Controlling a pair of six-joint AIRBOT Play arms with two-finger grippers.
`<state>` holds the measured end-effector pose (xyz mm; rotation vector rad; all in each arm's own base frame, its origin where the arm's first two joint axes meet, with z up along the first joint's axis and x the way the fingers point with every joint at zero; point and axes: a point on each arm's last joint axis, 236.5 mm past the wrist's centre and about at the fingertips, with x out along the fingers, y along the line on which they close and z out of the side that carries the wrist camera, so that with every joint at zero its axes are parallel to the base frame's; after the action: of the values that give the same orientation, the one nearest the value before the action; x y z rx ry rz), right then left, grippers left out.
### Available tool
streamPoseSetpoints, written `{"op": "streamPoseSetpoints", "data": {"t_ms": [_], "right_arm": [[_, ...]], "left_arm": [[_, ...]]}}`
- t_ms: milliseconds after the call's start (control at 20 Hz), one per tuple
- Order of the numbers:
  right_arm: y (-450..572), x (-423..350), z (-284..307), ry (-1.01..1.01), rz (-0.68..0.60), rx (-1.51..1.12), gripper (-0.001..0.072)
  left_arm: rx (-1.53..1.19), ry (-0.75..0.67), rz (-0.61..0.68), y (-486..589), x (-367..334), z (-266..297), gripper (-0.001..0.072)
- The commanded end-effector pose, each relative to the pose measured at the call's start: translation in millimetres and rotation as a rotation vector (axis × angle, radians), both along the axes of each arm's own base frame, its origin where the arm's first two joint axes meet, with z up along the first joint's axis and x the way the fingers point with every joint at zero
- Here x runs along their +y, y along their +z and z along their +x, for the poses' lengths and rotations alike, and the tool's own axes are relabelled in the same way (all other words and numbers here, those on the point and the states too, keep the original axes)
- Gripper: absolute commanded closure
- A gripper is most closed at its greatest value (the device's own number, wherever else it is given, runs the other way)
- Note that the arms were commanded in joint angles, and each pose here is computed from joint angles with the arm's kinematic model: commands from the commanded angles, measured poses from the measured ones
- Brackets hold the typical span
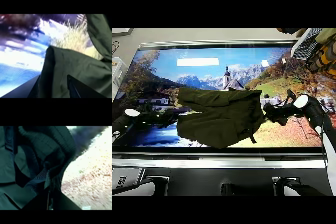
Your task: Fold the clothes and pants, and hang the long-sleeved shirts on hangers.
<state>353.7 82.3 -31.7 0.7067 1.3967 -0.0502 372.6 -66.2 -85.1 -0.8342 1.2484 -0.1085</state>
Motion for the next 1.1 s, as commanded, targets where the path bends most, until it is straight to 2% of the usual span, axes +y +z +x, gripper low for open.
{"op": "streamPoseSetpoints", "data": {"t_ms": [0, 150, 250, 550, 600, 650, 800, 850, 900, 950, 1050], "right_arm": [[-4.2, 1.4, -26.4, 0.058, -0.004, 0.098, 0.0675], [-5.5, 0.8, -40.8, 0.087, -0.009, 0.152, 0.0675], [-6.6, -1.7, -47.1, 0.102, -0.021, 0.176, 0.0675], [-11.6, -27.4, -87.5, 0.180, -0.128, 0.333, 0.0665], [-10.7, -27.1, -92.1, 0.186, -0.125, 0.351, 0.0575], [-9.8, -27.0, -95.0, 0.193, -0.124, 0.361, 0.0488], [0.8, -38.7, -90.5, 0.213, -0.182, 0.294, 0.0403], [8.5, -50.3, -85.2, 0.196, -0.236, 0.252, 0.0348], [20.5, -63.0, -76.1, 0.154, -0.293, 0.198, 0.0243], [34.6, -70.8, -63.4, 0.118, -0.329, 0.133, 0.0222], [65.8, -69.4, -19.9, 0.033, -0.320, -0.045, 0.0222]], "left_arm": [[-0.021, 0.009, 0.009, -8.6, -13.6, 10.6, 0.0304], [-0.026, 0.006, 0.013, -8.5, -15.4, 11.5, 0.0355], [-0.026, 0.006, 0.012, -8.5, -15.4, 11.4, 0.0693], [0.011, -0.029, -0.020, -7.4, -23.1, 0.0, 0.0694], [0.019, -0.038, -0.027, -7.1, -25.2, -2.6, 0.0687], [0.024, -0.044, -0.032, -6.5, -26.5, -4.3, 0.0599], [0.023, -0.040, -0.046, 0.8, -22.7, -6.1, 0.0256], [0.021, -0.030, -0.054, 5.6, -17.0, -6.7, 0.0225], [0.017, -0.014, -0.064, 11.9, -8.7, -7.4, 0.0225], [0.011, 0.005, -0.071, 18.3, 0.4, -7.6, 0.0224], [-0.011, 0.055, -0.078, 31.4, 21.8, -6.9, 0.0225]]}}
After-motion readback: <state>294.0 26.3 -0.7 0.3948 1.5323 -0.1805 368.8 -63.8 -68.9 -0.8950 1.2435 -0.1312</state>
